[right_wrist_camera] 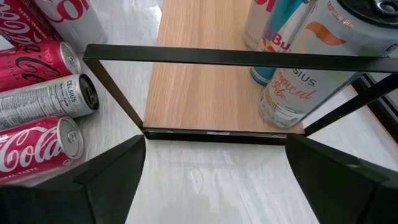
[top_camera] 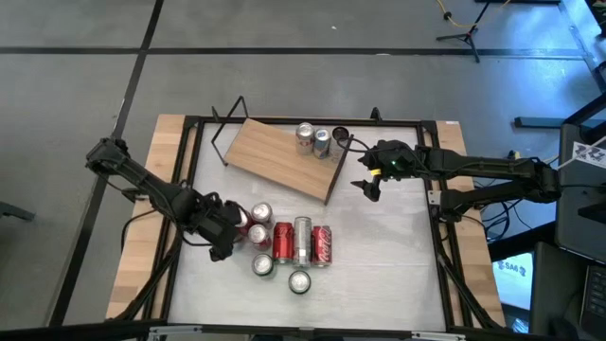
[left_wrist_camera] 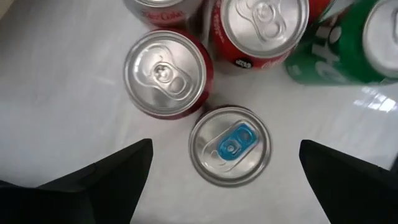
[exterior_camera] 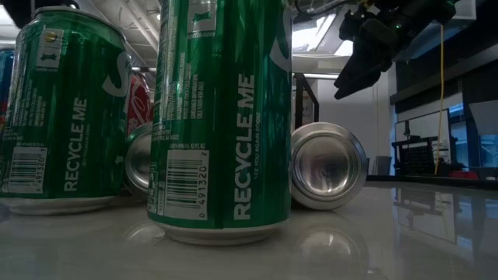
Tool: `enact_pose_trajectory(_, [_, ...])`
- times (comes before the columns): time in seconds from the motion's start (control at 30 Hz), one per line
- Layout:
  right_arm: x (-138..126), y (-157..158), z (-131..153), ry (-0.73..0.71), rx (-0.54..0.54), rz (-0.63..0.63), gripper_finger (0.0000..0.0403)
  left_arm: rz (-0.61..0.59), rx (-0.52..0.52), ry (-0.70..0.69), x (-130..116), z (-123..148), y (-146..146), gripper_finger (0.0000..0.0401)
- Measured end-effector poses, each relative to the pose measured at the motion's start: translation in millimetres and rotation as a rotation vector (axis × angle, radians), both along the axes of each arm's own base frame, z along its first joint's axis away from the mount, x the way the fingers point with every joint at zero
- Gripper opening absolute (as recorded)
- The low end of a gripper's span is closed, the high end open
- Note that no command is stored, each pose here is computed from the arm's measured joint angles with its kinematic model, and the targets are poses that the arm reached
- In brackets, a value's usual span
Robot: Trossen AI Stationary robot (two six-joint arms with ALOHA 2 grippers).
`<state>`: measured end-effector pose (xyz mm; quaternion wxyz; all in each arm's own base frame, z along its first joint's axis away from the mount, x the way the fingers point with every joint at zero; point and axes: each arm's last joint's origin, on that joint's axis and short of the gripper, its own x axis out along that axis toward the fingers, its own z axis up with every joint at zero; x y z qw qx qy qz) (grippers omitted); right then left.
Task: Place canned beverage on shelf
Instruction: Put the blue soda can on the shelf aligned with the other blue soda can
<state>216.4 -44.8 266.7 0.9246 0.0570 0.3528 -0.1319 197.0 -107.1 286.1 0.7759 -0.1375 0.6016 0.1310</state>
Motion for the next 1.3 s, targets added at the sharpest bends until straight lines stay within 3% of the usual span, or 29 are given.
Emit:
enact_pose_trajectory(0.2, [0.0,0.0,-0.1,0.0,0.0,0.0,0.0381,-0.063,0.042,0.054,8.6,-12.3,-6.0,0.0395])
enact_pose_trajectory(0.77, [-0.1,-0.1,-0.1,0.001,0.0,0.0,0.0381,-0.067,0.095,0.156,24.2,-38.4,-16.0,0.0388])
enact_pose_trajectory(1.03, [-0.1,0.0,-0.2,0.003,0.0,0.0,0.0381,-0.062,0.079,0.169,24.6,-39.7,-16.9,0.0352])
enact_pose_trajectory(1.3, [-0.2,-0.1,-0.2,0.002,0.0,0.0,0.0381,-0.062,0.063,0.178,24.3,-39.8,-17.3,0.0291])
